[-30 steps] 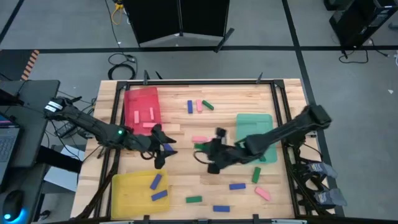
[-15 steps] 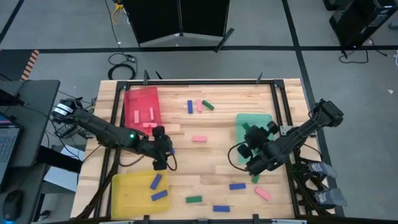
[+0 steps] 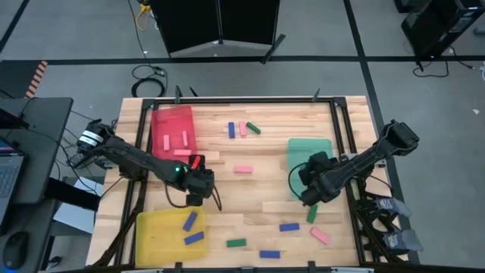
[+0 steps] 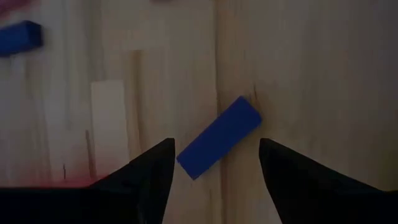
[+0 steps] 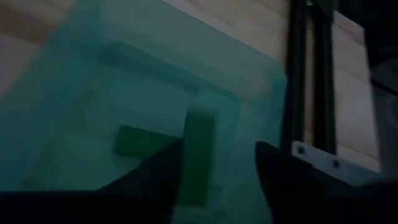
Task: Sort blocks
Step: Put the green block into the blue bin, then put the blue block into the yellow bin
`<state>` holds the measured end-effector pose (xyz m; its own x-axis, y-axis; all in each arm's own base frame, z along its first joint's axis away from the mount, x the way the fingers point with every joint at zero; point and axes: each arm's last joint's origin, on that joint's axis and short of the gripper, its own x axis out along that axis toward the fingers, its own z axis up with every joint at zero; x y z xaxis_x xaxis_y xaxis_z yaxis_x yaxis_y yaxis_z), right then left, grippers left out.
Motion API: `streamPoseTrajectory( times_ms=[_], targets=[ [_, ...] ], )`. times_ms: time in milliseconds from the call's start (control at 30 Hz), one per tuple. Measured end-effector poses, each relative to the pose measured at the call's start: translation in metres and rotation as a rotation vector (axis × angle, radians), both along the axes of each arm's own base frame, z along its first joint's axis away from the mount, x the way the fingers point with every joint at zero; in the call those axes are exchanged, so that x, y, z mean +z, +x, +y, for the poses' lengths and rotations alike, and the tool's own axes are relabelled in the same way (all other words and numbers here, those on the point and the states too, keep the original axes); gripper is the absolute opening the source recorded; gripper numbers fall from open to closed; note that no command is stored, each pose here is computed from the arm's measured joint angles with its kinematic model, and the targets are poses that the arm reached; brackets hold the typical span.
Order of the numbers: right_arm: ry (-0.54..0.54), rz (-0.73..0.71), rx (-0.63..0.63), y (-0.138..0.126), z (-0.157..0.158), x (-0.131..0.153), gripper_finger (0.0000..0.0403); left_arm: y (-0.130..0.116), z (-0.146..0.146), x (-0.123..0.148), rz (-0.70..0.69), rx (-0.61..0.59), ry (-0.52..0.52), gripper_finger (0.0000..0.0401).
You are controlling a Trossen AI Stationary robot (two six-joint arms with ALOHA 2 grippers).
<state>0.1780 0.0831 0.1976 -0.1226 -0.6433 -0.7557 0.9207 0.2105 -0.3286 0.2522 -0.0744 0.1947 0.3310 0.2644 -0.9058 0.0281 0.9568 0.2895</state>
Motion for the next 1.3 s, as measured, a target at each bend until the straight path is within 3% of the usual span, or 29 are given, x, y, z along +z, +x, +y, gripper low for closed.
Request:
streamPoseTrajectory(
  times_ms=[167,300,667,833,933,1100,1200,1300],
  targets=[
    [-0.023,-0.112,0.084,-0.001,0.014,0.012,0.0294,0.006,0.007,-0.011,0.079,-0.063,-0.011,0.0241],
    [-0.029,-0.215,0.207,0.001,0.03,0.031,0.0322,0.01,0.011,-0.019,0.142,-0.152,-0.022,0.0241],
    [-0.027,-0.484,0.576,0.029,0.074,0.075,0.0305,0.023,0.031,-0.051,0.286,-0.164,-0.039,0.0238],
    [-0.053,-0.589,0.733,0.046,0.09,0.086,0.029,0.025,0.036,-0.058,0.314,-0.15,-0.079,0.0178],
    [-0.072,-0.646,0.823,0.055,0.098,0.093,0.0282,0.025,0.037,-0.055,0.296,-0.149,-0.087,0.0101],
    [-0.147,-0.719,0.954,0.068,0.109,0.108,0.0272,0.023,0.039,-0.041,0.22,-0.141,-0.047,0.01],
    [-0.186,-0.724,1.011,0.071,0.112,0.114,0.0267,0.019,0.038,-0.017,0.108,-0.139,-0.036,0.01],
    [-0.203,-0.707,1.034,0.071,0.112,0.114,0.0262,0.009,0.027,0.011,-0.022,-0.164,-0.091,0.01]
  ],
)
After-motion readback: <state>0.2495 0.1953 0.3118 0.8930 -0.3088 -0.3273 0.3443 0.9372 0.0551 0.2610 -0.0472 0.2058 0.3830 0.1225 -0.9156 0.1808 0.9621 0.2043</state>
